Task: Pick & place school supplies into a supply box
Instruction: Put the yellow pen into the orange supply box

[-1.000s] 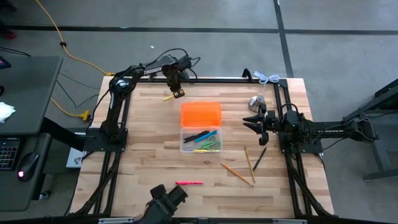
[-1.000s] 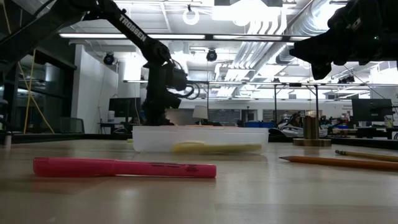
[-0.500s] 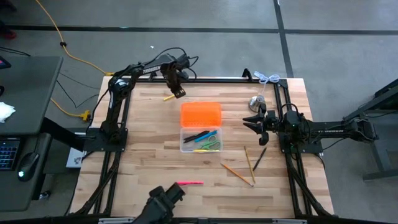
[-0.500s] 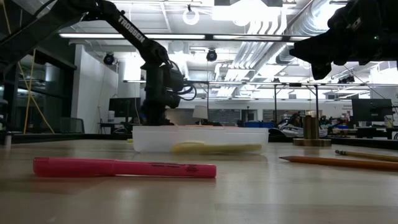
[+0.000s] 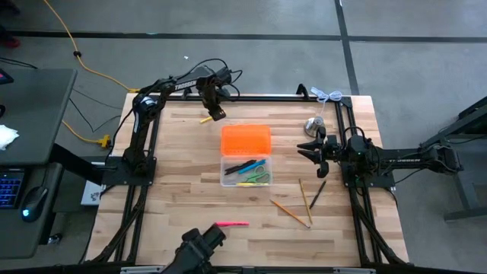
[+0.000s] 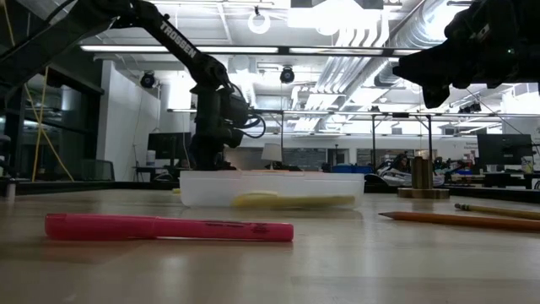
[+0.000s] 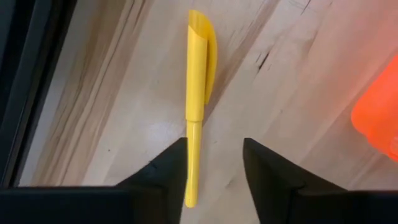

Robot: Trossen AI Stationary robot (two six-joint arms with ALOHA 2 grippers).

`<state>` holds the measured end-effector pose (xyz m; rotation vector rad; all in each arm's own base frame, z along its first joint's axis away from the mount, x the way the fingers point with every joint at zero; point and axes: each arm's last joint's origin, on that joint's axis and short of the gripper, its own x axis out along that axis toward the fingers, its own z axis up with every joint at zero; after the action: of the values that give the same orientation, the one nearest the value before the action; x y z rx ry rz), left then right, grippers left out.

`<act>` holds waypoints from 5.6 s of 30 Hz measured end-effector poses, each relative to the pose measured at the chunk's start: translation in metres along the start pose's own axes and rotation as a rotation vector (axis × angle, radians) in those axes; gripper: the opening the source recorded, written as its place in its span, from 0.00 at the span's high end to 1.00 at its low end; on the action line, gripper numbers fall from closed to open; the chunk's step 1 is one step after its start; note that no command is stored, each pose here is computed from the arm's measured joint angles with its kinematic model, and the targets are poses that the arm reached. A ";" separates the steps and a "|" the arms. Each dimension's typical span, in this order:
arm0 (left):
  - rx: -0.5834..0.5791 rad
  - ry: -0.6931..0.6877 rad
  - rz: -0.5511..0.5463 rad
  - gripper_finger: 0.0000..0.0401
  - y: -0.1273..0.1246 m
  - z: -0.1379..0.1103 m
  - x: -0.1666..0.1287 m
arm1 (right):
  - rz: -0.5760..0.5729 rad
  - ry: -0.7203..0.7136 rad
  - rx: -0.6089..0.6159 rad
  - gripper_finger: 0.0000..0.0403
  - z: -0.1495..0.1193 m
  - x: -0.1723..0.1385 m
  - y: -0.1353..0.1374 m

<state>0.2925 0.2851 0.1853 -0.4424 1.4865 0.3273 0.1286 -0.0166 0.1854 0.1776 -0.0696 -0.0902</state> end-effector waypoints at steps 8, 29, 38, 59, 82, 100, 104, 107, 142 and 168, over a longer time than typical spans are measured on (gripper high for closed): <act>0.009 -0.025 0.008 0.39 0.001 0.002 0.000 | 0.000 0.000 0.000 0.81 0.000 0.000 0.000; 0.025 0.045 0.030 0.38 0.007 0.008 0.032 | 0.041 0.008 0.025 0.81 0.000 0.000 0.001; 0.040 0.056 0.036 0.64 0.009 0.011 0.045 | 0.041 0.007 0.026 0.81 0.000 0.000 0.001; 0.040 0.102 0.079 0.92 0.003 0.014 0.058 | 0.040 0.003 0.044 0.81 0.000 0.000 0.001; -0.001 0.155 0.038 0.90 -0.012 -0.006 0.012 | 0.042 0.000 0.044 0.81 0.001 0.000 0.001; -0.062 -0.102 -0.127 0.89 -0.057 -0.048 -0.104 | 0.045 0.000 0.043 0.81 0.001 0.000 0.001; -0.067 -0.231 -0.199 0.89 -0.073 -0.057 -0.131 | 0.045 0.000 0.040 0.81 0.001 0.000 0.001; -0.051 -0.337 -0.273 0.89 -0.087 -0.059 -0.147 | 0.045 0.000 0.034 0.81 0.001 0.000 0.001; 0.249 -0.926 -0.538 0.89 -0.263 -0.022 -0.175 | 0.096 -0.284 -0.019 0.81 0.028 -0.004 0.007; 0.232 -0.950 -0.571 0.89 -0.300 0.002 -0.139 | 0.209 -0.241 0.344 0.70 0.026 0.004 0.008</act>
<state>0.4270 0.0313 0.3484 -0.4159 0.4264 -0.1009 0.1315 -0.0138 0.2125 0.5017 -0.3442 0.1109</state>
